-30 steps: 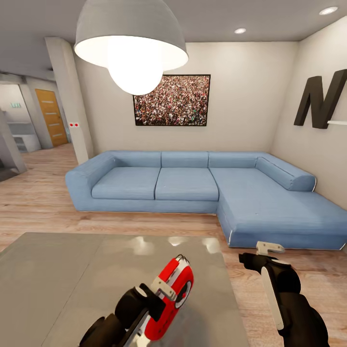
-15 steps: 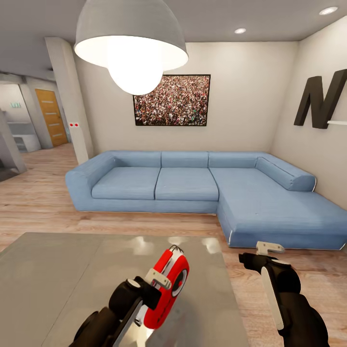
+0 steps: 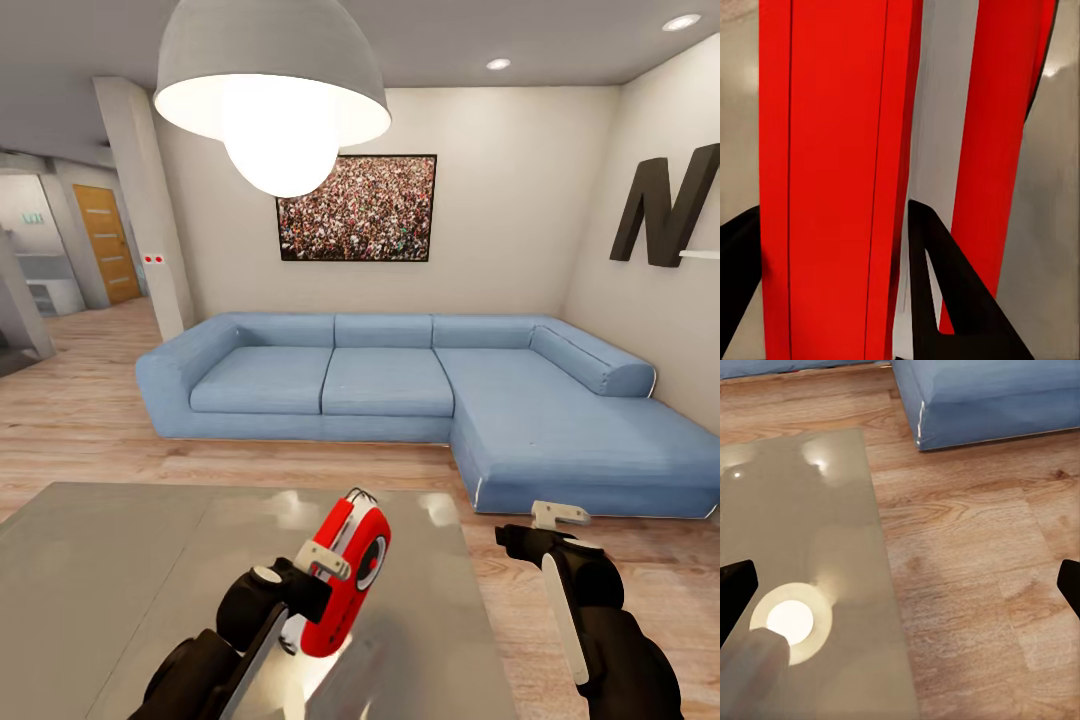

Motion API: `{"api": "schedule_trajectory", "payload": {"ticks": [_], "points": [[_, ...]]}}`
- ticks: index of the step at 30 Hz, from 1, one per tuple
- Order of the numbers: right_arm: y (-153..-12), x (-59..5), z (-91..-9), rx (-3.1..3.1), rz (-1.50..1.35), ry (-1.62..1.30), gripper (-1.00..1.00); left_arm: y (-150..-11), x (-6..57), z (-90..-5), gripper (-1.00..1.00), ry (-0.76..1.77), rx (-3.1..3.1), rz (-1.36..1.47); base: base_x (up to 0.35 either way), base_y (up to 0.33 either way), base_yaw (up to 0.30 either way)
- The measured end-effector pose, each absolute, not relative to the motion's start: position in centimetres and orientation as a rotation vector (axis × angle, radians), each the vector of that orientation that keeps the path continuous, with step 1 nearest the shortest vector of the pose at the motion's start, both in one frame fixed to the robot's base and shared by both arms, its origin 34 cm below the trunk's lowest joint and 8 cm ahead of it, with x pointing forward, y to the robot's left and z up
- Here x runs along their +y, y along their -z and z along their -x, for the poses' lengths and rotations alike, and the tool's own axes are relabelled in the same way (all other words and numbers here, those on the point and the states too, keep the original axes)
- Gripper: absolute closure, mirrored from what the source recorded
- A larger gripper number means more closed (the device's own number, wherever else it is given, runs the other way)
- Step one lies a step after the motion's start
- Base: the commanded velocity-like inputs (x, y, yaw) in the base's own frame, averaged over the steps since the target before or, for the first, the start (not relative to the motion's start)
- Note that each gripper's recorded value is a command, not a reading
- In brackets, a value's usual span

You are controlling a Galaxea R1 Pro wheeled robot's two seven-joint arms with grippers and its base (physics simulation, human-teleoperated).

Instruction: Turn on the radio receiver that's on the table in the living room.

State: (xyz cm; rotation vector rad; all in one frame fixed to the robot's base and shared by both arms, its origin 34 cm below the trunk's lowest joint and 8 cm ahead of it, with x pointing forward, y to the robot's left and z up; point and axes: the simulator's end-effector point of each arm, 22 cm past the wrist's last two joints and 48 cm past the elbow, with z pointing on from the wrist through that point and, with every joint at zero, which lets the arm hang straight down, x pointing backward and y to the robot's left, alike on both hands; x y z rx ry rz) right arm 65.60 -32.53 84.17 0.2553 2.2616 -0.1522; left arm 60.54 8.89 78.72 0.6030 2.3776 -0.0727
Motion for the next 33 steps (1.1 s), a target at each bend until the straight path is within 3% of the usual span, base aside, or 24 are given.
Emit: {"api": "schedule_trajectory", "payload": {"ticks": [12,19,33], "points": [[-84.2,-32.4,-65.6,2.262,-0.254,0.146,-1.0,-81.4,8.3,-61.2,1.0,0.1,2.314,-0.592,0.0,0.0,0.0],[-84.2,-32.4,-65.6,2.262,-0.254,0.146,-1.0,-81.5,5.1,-59.5,1.0,0.299,2.319,-0.646,0.0,0.0,0.0],[-84.2,-32.4,-65.6,2.262,-0.254,0.147,-1.0,-83.2,8.5,-62.5,1.0,0.33,2.254,-0.518,0.0,0.0,0.0]]}}
